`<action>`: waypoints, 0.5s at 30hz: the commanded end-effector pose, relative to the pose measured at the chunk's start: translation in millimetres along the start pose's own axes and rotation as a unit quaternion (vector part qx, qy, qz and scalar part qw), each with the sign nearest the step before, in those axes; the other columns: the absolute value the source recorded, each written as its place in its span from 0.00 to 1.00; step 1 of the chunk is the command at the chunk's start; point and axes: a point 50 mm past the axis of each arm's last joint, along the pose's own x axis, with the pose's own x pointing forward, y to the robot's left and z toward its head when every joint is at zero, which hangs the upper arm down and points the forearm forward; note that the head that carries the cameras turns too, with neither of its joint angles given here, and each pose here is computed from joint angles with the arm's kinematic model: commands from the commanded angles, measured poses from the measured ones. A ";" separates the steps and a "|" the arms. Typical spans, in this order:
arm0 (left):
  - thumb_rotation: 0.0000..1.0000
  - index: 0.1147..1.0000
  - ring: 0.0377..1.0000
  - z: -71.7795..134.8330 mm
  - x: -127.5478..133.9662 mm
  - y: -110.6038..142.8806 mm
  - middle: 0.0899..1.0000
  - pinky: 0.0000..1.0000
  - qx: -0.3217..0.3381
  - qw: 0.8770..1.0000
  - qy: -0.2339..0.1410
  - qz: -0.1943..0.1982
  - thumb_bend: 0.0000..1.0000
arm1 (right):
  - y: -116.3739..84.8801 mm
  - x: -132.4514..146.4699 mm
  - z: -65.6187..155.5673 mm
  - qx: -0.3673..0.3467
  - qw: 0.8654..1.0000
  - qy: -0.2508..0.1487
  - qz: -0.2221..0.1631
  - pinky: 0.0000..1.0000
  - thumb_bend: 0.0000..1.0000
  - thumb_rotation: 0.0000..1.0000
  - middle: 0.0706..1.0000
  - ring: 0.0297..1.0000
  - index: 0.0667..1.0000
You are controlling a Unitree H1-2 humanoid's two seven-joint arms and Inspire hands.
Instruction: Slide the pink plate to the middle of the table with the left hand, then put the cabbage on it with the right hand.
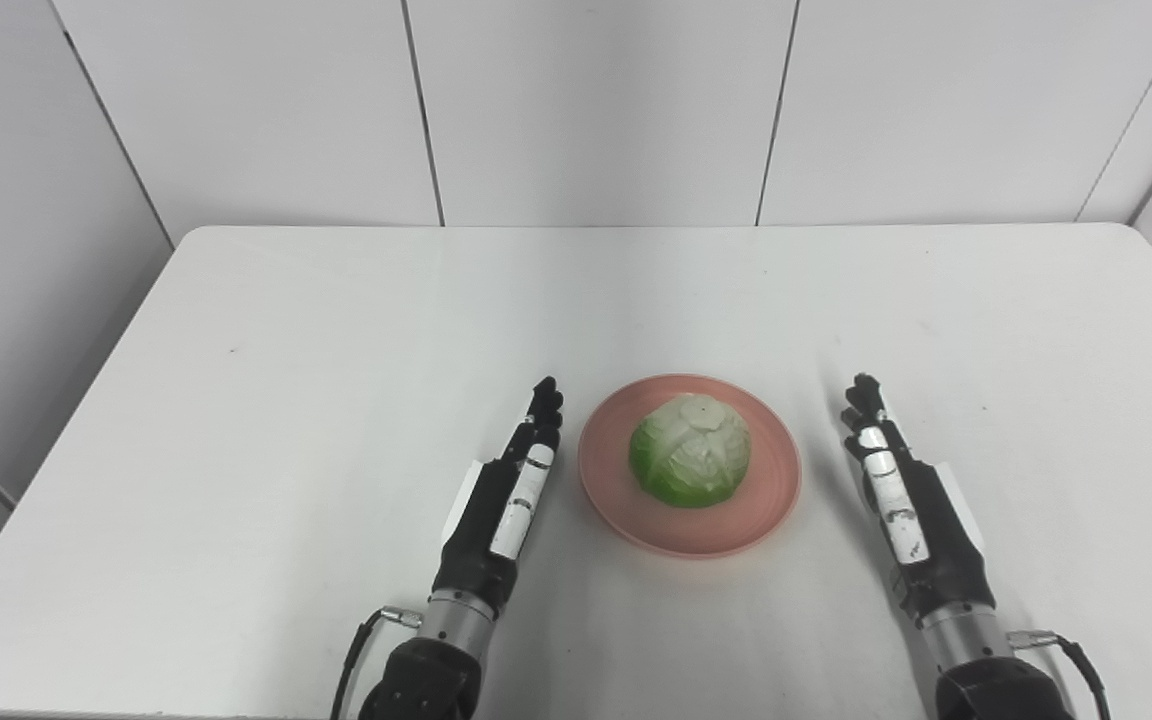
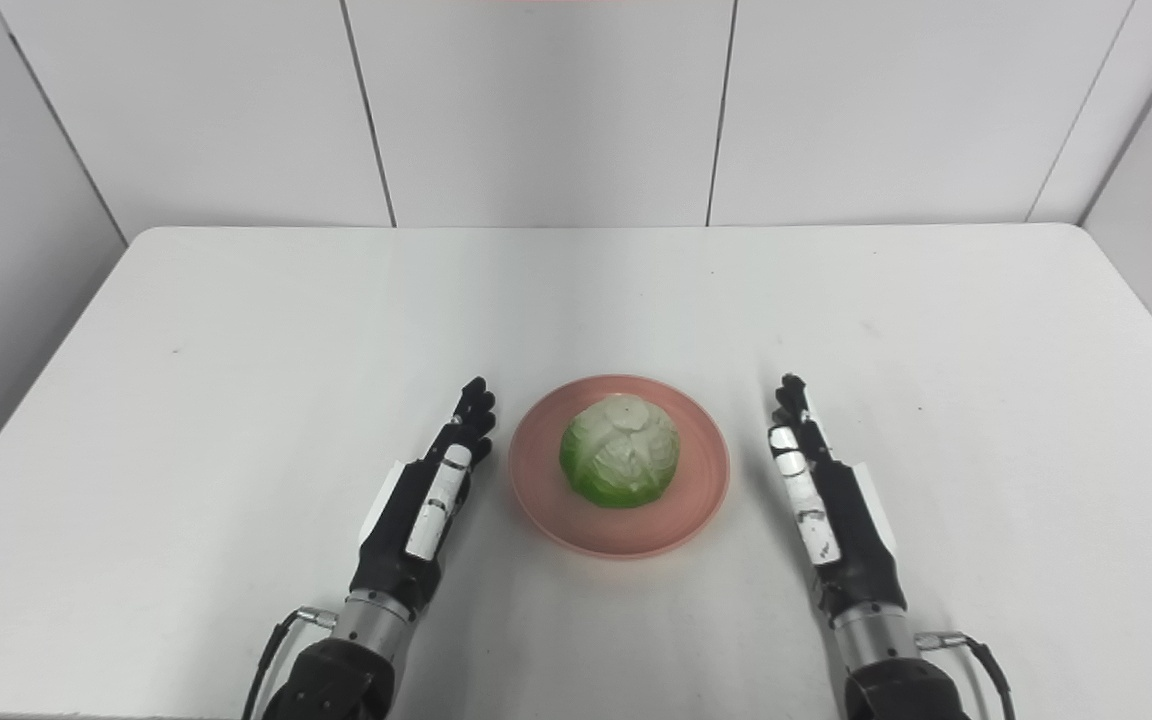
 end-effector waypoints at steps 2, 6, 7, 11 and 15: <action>1.00 1.00 1.00 -4.8 -0.8 8.5 1.00 1.00 0.003 1.000 0.009 -0.004 0.35 | 2.9 11.6 10.3 0.014 1.000 -0.020 0.002 1.00 0.26 1.00 1.00 1.00 1.00; 1.00 1.00 1.00 -4.3 -0.5 15.4 1.00 0.99 0.008 1.000 0.010 -0.004 0.36 | 7.4 13.5 8.6 0.016 1.000 -0.011 -0.002 1.00 0.25 1.00 1.00 1.00 1.00; 1.00 1.00 1.00 -4.7 -0.1 16.6 1.00 0.99 0.010 1.000 0.010 -0.004 0.35 | 8.4 13.9 8.3 0.014 1.000 -0.007 -0.002 1.00 0.26 1.00 1.00 1.00 1.00; 1.00 0.99 1.00 -7.2 1.8 21.0 1.00 0.98 0.014 1.000 0.011 -0.007 0.37 | 11.1 14.8 8.6 0.011 1.000 0.003 0.000 1.00 0.29 1.00 1.00 1.00 1.00; 1.00 0.98 1.00 -7.4 3.4 24.1 1.00 0.98 0.012 1.000 0.010 -0.007 0.36 | 13.3 16.3 7.3 0.017 1.000 -0.001 0.004 1.00 0.28 1.00 1.00 1.00 1.00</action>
